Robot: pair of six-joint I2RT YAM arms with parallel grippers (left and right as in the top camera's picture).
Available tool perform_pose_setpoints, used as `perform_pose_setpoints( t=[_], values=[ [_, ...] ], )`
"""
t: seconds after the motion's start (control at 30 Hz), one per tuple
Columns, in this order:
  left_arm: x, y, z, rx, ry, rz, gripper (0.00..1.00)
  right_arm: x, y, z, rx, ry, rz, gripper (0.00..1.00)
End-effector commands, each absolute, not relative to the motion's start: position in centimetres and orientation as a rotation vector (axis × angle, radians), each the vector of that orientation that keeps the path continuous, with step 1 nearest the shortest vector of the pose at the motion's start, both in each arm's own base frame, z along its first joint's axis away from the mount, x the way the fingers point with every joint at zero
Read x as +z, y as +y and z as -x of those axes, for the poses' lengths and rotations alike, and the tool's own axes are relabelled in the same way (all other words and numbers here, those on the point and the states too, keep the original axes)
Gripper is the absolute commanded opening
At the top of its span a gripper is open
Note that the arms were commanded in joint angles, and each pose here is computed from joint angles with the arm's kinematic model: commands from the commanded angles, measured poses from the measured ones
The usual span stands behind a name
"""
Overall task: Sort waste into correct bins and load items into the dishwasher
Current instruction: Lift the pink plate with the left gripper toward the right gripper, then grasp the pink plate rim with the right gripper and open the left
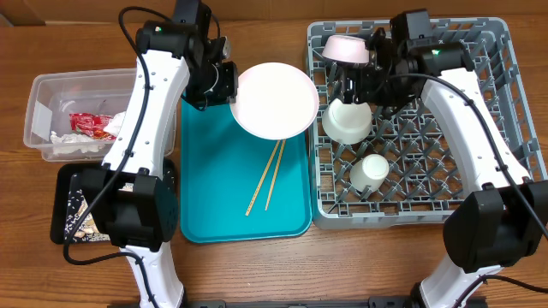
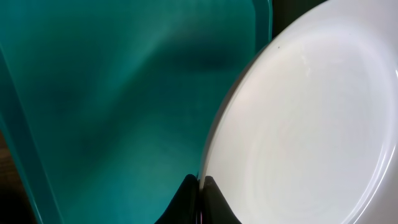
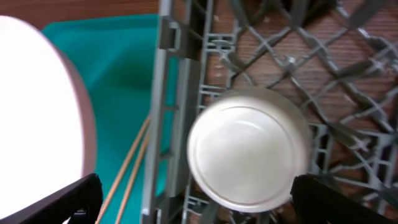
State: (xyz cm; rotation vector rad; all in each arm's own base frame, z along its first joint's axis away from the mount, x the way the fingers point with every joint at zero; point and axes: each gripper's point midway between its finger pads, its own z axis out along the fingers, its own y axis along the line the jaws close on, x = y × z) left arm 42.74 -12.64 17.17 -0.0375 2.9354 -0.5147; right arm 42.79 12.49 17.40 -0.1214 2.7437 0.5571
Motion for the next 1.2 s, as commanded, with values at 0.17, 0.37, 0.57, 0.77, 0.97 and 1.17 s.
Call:
perform_pose_setpoints(
  t=[0.17,0.37,0.57,0.77,0.97,1.17],
  values=[
    [19.9,-13.6,-42.7,-0.595,2.861,-0.01,0.04,21.9,16.5,-41.9,0.892,2.604,0.27,0.9],
    [20.4,-15.0,-42.9,-0.669,2.834,-0.046,0.04,20.7,17.2,-41.3,0.901,2.627,0.284,0.76],
    [20.5,-16.0,-42.8,-0.684,2.824,-0.079,0.04,19.9,19.0,-40.4,0.916,2.644,0.341,0.71],
    [20.5,-16.3,-42.5,-0.684,2.83,-0.089,0.04,19.7,20.9,-39.9,0.866,2.64,0.415,0.47],
    [20.5,-16.3,-42.5,-0.683,2.831,-0.095,0.04,19.2,20.5,-40.2,0.782,2.654,0.41,0.31],
    [20.5,-16.3,-42.5,-0.683,2.831,-0.095,0.06,19.2,20.5,-40.3,0.782,2.651,0.409,0.13]
  ],
)
